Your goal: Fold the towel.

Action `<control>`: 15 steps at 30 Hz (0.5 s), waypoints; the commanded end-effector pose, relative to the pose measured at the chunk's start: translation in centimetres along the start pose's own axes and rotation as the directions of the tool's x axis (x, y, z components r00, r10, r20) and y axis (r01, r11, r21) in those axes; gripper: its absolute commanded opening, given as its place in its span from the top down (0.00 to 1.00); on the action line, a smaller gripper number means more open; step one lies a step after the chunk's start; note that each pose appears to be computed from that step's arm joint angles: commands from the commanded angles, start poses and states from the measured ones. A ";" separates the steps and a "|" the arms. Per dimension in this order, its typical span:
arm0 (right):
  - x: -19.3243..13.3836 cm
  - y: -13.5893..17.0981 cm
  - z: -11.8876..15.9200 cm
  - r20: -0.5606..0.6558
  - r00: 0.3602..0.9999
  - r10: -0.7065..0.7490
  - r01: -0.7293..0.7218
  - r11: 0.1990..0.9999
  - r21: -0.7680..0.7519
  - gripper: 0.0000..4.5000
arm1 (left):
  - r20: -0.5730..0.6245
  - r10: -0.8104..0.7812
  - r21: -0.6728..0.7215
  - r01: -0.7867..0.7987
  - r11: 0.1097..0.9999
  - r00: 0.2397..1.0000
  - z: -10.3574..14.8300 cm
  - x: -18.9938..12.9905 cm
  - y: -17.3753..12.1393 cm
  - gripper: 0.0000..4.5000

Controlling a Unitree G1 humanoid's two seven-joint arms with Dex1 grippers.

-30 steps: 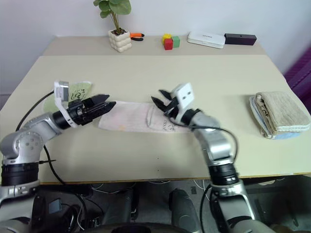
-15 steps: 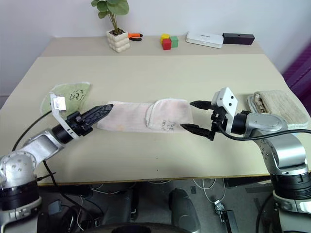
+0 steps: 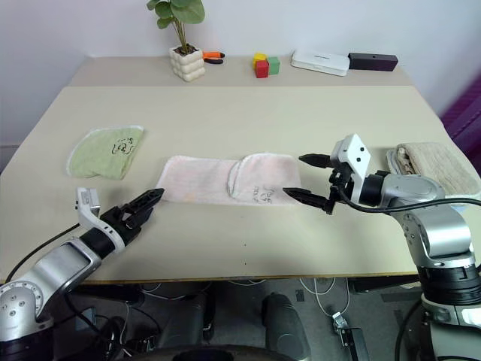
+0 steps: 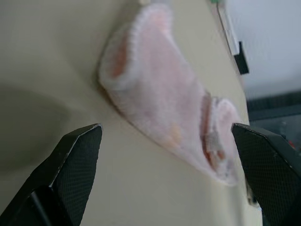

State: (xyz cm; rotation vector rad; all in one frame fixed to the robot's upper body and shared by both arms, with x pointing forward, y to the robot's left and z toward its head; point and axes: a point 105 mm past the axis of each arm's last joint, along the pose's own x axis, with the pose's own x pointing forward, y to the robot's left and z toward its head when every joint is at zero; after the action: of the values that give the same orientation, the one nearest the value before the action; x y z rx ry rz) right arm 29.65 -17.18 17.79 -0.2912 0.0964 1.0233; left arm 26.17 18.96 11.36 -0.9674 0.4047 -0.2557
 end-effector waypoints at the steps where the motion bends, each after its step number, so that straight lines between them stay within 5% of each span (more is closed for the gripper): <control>1: 0.1 0.1 0.9 0.017 1.000 0.000 0.000 0.999 -0.054 0.00 | 0.035 -0.005 -0.052 0.007 0.999 0.999 0.6 0.3 0.2 0.00; 15: 0.4 0.0 1.1 0.009 1.000 -0.023 0.024 0.996 -0.081 0.00 | 0.030 -0.053 -0.079 0.055 0.995 0.998 1.1 2.9 -0.1 0.00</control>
State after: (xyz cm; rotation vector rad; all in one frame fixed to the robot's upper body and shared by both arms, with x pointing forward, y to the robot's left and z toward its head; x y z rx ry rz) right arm 29.93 -17.11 17.59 -0.3295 0.0976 0.9970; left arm 29.17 19.08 10.92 -1.0645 0.3744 -0.2440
